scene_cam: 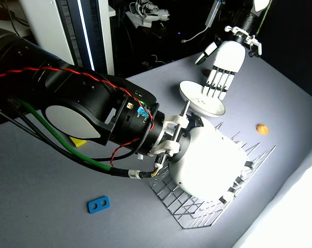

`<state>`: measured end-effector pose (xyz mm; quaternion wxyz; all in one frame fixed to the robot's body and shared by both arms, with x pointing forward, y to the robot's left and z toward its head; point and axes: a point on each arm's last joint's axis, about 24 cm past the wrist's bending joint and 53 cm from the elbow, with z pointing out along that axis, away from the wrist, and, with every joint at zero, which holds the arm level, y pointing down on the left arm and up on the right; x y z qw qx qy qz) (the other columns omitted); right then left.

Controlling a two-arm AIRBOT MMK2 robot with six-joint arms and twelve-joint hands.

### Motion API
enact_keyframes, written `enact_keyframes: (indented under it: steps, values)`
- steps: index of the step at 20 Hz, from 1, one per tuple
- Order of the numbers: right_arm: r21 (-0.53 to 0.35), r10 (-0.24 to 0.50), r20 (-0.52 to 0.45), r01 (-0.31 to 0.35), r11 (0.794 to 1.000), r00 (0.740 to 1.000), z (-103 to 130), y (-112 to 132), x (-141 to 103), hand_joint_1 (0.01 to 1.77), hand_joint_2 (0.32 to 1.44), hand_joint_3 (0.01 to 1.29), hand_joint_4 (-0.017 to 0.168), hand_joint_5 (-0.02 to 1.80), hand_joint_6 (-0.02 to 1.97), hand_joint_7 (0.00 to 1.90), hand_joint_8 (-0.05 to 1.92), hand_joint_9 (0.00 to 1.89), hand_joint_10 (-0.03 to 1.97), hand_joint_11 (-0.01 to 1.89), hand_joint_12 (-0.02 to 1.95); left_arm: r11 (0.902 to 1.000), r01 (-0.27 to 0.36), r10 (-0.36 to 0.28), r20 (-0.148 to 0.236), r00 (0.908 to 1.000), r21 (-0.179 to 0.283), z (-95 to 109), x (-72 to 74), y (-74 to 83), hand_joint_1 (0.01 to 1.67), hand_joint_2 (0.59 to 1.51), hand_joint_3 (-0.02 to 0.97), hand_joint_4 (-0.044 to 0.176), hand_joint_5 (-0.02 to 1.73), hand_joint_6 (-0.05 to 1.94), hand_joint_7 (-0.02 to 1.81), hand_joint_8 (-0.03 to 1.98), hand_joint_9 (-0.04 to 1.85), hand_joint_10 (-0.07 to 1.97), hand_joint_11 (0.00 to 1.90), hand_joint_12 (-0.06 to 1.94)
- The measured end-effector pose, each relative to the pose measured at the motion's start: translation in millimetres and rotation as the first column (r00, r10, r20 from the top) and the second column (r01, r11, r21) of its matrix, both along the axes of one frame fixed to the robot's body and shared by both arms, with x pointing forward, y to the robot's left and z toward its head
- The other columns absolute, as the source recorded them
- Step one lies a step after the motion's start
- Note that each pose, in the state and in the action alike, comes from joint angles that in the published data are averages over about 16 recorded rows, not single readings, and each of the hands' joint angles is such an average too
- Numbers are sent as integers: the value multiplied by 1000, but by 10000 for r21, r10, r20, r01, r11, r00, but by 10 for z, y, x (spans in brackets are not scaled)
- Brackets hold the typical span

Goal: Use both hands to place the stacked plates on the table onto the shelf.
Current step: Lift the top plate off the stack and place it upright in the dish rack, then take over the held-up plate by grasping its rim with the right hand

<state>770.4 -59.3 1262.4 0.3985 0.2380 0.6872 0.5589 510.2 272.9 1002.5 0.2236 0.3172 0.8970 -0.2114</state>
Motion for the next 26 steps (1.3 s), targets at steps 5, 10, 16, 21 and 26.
enact_keyframes:
  steps: [5, 10, 16, 21, 26]
  values:
    - [-126, 117, 758, -108, 9999, 9971, 193, 21, -43, 872, 1176, 12, -4, 699, 201, 778, 31, 733, 122, 315, 1237, 9998, -185, 185, -102, 9998, 2, -10, -14, 0, 15, 1121, 16, -7, 2, -20, -3, 0, -18, -27, 24, -4]
    - [-795, 521, 2166, -356, 9962, 9749, 454, 123, -201, 810, 1131, 12, -3, 583, 33, 590, 12, 558, 38, 166, 1090, 9997, -247, 247, -121, 9996, 15, -11, -19, 1, 17, 1120, 16, -7, -3, -24, -4, 2, -17, -27, 25, -2]
    - [-2293, 1624, 4398, -644, 9712, 8833, 712, 429, -629, 777, 1028, 11, -2, 302, 27, 291, 12, 278, 14, 47, 639, 9996, -288, 288, -117, 9995, 14, -8, -20, -1, 19, 1122, 16, -7, -4, -23, -5, 2, -17, -26, 24, -2]
    - [-3932, 3024, 5664, -711, 9167, 7667, 623, 780, -1100, 786, 946, 12, 1, 112, 27, 100, 12, 99, 10, 13, 259, 9994, -335, 335, -139, 9993, 16, -12, -27, 0, 20, 1123, 16, -8, -4, -21, -5, 2, -17, -26, 24, -2]
    - [-5305, 4424, 6233, -670, 8450, 6448, 316, 1115, -1558, 815, 875, 11, 3, 20, 26, 12, 13, 21, 10, 15, 2, 9993, -381, 381, -180, 9991, 29, -19, -38, 6, 20, 1124, 16, -8, -4, -21, -6, 1, -18, -26, 24, -2]
